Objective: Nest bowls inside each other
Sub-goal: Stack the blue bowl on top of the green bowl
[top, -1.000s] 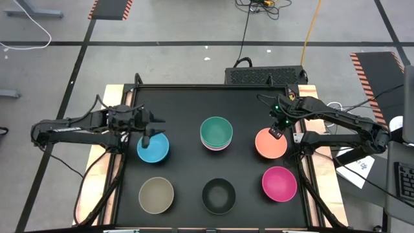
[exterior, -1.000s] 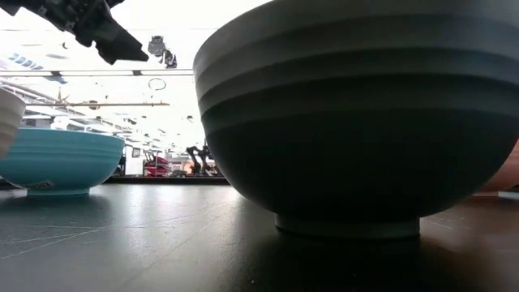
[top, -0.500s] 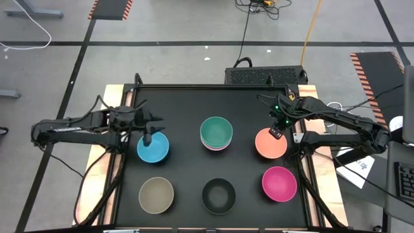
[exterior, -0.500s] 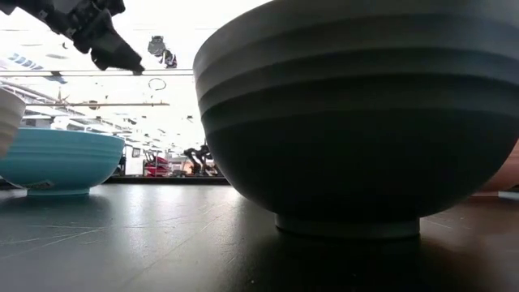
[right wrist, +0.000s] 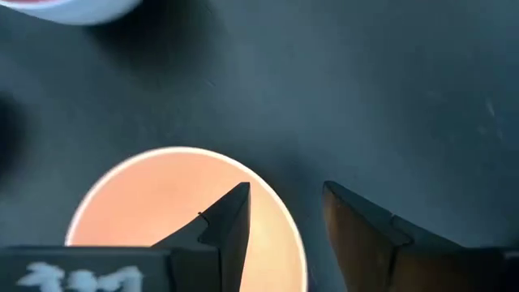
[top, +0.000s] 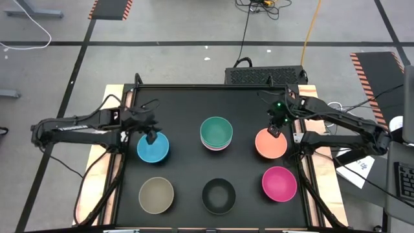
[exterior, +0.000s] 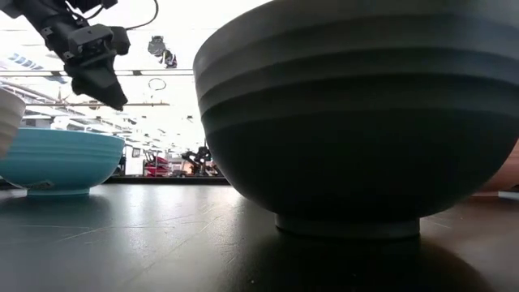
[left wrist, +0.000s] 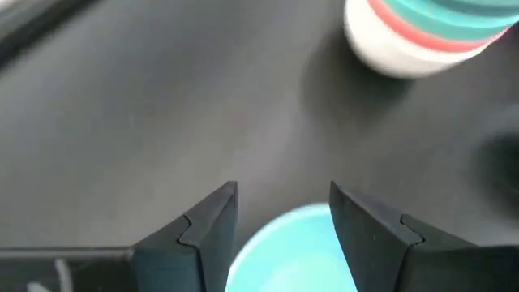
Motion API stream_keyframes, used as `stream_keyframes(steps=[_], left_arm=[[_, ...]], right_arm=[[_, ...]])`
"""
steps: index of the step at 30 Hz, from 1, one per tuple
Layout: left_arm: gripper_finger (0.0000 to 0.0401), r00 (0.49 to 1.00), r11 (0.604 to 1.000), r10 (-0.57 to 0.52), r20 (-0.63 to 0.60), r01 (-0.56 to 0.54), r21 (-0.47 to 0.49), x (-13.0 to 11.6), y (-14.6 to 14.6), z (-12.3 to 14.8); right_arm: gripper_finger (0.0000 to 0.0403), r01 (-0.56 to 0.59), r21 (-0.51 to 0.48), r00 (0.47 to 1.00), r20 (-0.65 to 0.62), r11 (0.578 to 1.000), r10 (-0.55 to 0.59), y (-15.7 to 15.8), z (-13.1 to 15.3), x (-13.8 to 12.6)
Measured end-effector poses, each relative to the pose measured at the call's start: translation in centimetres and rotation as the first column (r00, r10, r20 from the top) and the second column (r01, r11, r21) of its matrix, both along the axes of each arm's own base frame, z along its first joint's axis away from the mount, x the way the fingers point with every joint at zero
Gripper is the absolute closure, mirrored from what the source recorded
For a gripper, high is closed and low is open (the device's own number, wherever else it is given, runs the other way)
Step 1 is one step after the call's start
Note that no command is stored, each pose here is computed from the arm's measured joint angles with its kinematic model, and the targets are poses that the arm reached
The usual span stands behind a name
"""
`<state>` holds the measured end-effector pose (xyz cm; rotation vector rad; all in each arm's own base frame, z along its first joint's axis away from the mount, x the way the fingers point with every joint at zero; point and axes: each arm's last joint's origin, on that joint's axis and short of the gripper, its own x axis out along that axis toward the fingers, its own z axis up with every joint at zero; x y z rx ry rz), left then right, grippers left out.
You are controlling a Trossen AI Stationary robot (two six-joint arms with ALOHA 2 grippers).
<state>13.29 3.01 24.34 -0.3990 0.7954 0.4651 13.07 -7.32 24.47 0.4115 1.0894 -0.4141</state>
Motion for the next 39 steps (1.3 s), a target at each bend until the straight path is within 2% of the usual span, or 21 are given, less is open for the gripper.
stream_keyframes(steps=[2, 5, 10, 19, 29, 33, 39], left_arm=[[0.0203, 0.999, 0.999, 0.017, -0.048, -0.019, -0.04, -0.3, 0.1, -0.1], [0.0203, 0.995, 0.998, 0.036, -0.093, -0.041, -0.05, -0.7, 0.3, 0.4], [0.0203, 0.991, 0.988, -0.018, -0.13, -0.002, -0.152, -1.4, 0.2, 1.0], [0.0203, 0.963, 0.958, -0.06, -0.263, -0.019, -0.287, -1.4, -0.1, -0.1], [0.0203, 0.898, 0.953, -0.073, -0.434, -0.066, -0.297, -0.4, 0.8, -1.7], [0.0195, 0.887, 0.965, -0.041, -0.46, -0.085, -0.249, -0.5, 1.5, -1.8], [0.0174, 0.89, 0.962, -0.031, -0.455, -0.098, -0.255, -0.7, 2.0, -1.8]], right_arm=[[0.0257, -0.012, -0.01, 1.0, 0.024, 1.0, 0.012, 0.0, 0.2, 0.0], [0.0257, -0.029, -0.025, 0.999, 0.032, 0.999, 0.03, 0.1, 0.4, -0.2], [0.0257, -0.047, -0.034, 0.998, 0.029, 0.998, 0.048, 0.2, 0.1, -0.3], [0.0257, -0.056, -0.034, 0.998, 0.021, 0.998, 0.057, 0.2, -0.8, -0.3], [0.0257, -0.059, -0.034, 0.998, 0.021, 0.998, 0.06, 0.2, -0.8, -0.3], [0.0257, -0.067, -0.024, 0.997, 0.028, 0.997, 0.068, 0.3, -0.8, -0.3], [0.0257, -0.092, -0.013, 0.994, 0.05, 0.996, 0.093, 0.4, -0.6, -0.4]])
